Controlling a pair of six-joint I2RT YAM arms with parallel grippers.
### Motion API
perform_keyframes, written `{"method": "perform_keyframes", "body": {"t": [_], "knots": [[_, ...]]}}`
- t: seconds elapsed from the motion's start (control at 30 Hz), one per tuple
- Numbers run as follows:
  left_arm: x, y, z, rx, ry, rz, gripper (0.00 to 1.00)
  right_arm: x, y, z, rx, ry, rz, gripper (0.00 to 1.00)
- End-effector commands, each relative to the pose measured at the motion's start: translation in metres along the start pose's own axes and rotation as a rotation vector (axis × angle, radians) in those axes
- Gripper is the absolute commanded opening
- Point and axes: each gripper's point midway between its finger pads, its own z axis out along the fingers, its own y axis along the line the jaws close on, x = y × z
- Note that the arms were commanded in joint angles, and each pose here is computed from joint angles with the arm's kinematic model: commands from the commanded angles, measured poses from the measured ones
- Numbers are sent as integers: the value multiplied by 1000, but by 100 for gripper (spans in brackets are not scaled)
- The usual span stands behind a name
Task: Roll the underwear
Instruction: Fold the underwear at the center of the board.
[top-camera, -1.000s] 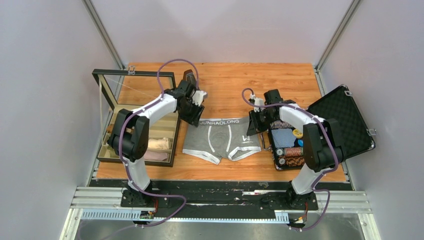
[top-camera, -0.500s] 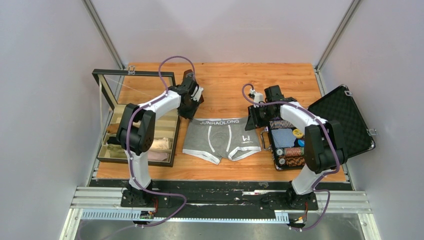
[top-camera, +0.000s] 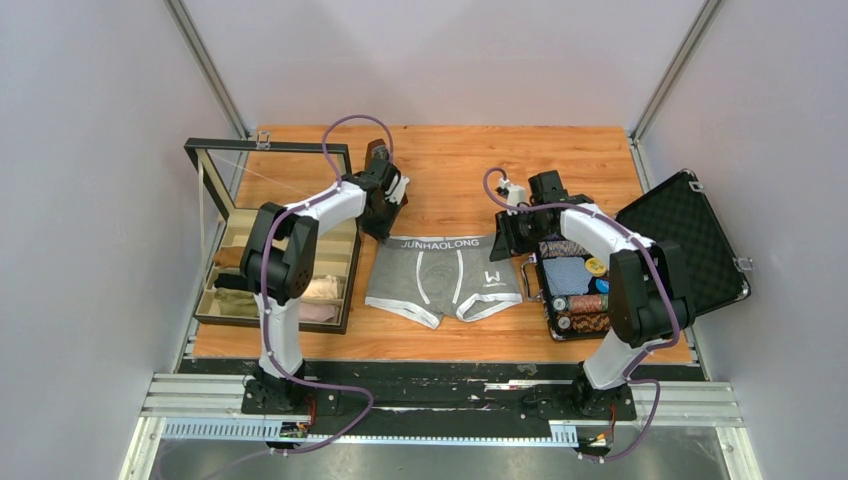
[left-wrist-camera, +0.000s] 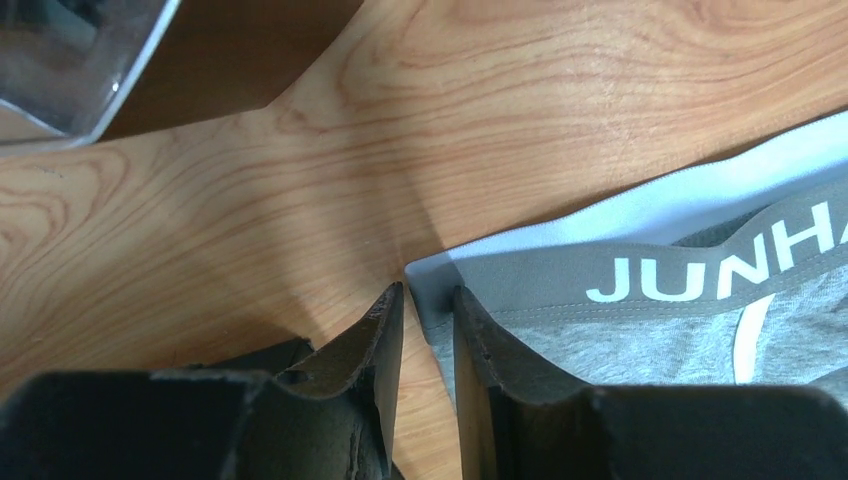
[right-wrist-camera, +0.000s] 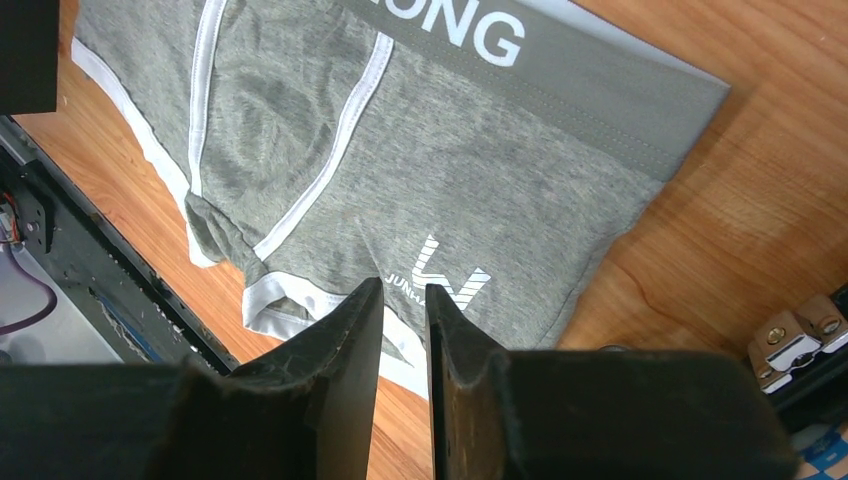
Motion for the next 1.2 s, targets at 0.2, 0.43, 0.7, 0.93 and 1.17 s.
{"method": "perform_keyframes", "body": {"t": [0.2, 0.43, 0.7, 0.93, 1.17], "knots": [[-8, -4, 15, 25, -4, -1, 18, -26, 25, -17, -40, -91, -159, 20], [-12, 6, -4, -36, -39, -20, 0, -37, 63, -24, -93, -109, -400, 15], [-6, 10, -30, -64, -62, -36, 1, -76, 134, -11, -214, -228, -768, 29], [-6, 12, -46, -74, -89, -55, 58, -82, 170, 3, -255, -233, -780, 28], [-8, 9, -29, -32, -79, -42, 44, -71, 169, -12, -213, -250, -784, 27]]}}
